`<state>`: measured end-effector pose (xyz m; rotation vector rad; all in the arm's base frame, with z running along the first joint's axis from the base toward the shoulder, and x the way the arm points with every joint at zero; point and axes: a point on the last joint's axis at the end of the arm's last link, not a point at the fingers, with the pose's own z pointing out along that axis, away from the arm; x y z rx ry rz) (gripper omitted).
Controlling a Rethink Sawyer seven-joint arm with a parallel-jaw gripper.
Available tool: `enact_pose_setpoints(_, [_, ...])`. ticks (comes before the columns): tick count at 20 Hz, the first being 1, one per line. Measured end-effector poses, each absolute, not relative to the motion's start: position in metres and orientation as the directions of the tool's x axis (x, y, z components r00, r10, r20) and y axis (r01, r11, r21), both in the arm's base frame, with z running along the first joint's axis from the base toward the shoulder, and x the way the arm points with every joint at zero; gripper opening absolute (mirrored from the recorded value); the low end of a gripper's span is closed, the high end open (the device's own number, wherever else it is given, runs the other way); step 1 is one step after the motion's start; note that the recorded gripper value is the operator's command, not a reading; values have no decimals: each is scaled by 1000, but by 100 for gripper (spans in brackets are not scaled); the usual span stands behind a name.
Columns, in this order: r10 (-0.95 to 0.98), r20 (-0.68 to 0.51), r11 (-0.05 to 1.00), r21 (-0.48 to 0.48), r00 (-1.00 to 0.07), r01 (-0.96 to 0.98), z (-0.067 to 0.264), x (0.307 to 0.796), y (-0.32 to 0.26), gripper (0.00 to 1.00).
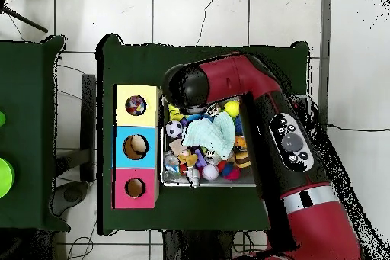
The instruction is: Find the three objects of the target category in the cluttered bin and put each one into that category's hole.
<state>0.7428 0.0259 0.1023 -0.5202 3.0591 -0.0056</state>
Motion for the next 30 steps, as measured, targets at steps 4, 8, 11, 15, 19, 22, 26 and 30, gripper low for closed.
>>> enact_pose_setpoints(4, [-297, -22, 955, -6, -955, -297, 101, 733, -6, 0])
enact_pose_setpoints(8, [-273, 4, 962, 1, -962, -273, 99, 717, -33, 0])
enact_pose_setpoints(11, [-263, 25, 965, 9, -965, -263, 96, 697, -49, 0])
enact_pose_setpoints(15, [-271, 37, 963, 18, -962, -270, 91, 674, -53, 0])
enact_pose_setpoints(19, [-297, 30, 955, 22, -954, -296, 87, 651, -43, 0])
enact_pose_setpoints(22, [-318, 19, 948, 25, -948, -317, 82, 636, -30, 0])
enact_pose_setpoints(26, [-348, 2, 937, 28, -938, -347, 75, 621, -6, 0])
enact_pose_setpoints(30, [-385, -12, 922, 40, -923, -385, 65, 604, 29, 0])
